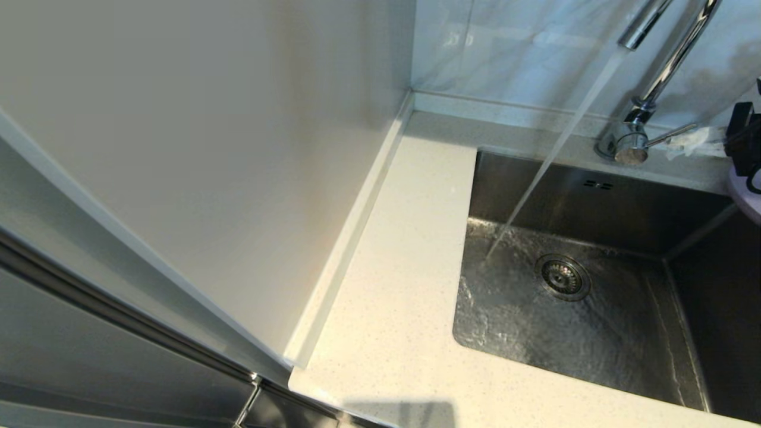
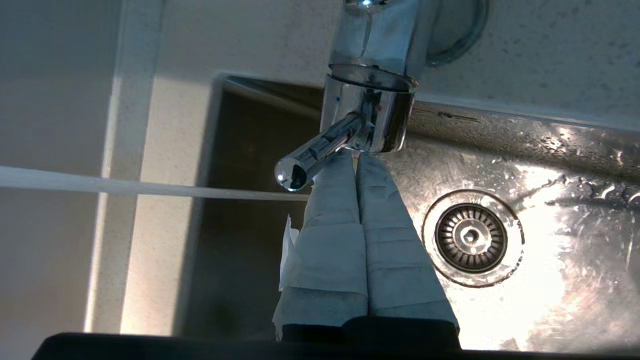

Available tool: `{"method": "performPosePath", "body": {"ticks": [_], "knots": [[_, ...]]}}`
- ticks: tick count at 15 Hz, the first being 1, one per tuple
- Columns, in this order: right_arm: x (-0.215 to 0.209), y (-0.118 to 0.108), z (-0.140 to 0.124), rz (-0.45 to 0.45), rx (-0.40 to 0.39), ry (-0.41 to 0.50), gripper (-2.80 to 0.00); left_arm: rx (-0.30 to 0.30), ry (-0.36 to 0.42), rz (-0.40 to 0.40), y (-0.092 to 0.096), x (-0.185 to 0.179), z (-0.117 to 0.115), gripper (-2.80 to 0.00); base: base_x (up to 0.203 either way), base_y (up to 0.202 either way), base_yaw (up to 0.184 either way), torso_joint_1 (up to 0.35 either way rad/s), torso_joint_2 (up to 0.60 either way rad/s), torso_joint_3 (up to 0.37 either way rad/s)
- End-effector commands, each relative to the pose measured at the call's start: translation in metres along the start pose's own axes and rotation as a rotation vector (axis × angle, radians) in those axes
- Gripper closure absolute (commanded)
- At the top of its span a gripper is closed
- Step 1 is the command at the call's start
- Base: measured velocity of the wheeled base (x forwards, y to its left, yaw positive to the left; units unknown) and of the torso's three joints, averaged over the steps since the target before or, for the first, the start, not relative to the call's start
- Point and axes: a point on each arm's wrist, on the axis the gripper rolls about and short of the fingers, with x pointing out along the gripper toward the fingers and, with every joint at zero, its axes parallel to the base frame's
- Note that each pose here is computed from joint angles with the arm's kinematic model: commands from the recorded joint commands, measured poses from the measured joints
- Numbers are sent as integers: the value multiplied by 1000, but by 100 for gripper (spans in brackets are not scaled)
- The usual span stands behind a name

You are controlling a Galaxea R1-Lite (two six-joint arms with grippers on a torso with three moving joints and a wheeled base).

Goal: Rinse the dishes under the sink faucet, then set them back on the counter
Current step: Turn off the faucet

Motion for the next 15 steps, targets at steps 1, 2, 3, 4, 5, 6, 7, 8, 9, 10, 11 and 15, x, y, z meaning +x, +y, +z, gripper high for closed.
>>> {"method": "performPosePath", "body": {"ticks": [1,2,3,4,5,6,7,8,9,10,11,15], "knots": [[1,7,2,25,-2,-8,0,0,0,0,0,0,0,0,0,0,0,0,0,0],[1,8,2,27,-4,-9,0,0,0,0,0,0,0,0,0,0,0,0,0,0],[3,8,2,30,-9,-9,0,0,0,0,0,0,0,0,0,0,0,0,0,0],[4,9,3,34,-18,-17,0,0,0,0,0,0,0,0,0,0,0,0,0,0],[5,10,4,41,-17,-23,0,-1,0,0,0,0,0,0,0,0,0,0,0,0],[6,11,5,45,-12,-33,0,0,0,0,0,0,0,0,0,0,0,0,0,0],[8,13,7,52,0,-45,0,0,0,0,0,0,0,0,0,0,0,0,0,0],[9,15,8,53,3,-59,0,0,0,0,0,0,0,0,0,0,0,0,0,0],[10,15,9,51,0,-65,0,-1,0,0,0,0,0,0,0,0,0,0,0,0],[12,15,9,51,-7,-67,0,-1,0,0,0,0,0,0,0,0,0,0,0,0],[12,17,10,55,-21,-80,0,0,0,0,0,0,0,0,0,0,0,0,0,0],[11,19,11,56,-27,-86,0,0,0,0,0,0,0,0,0,0,0,0,0,0]]}}
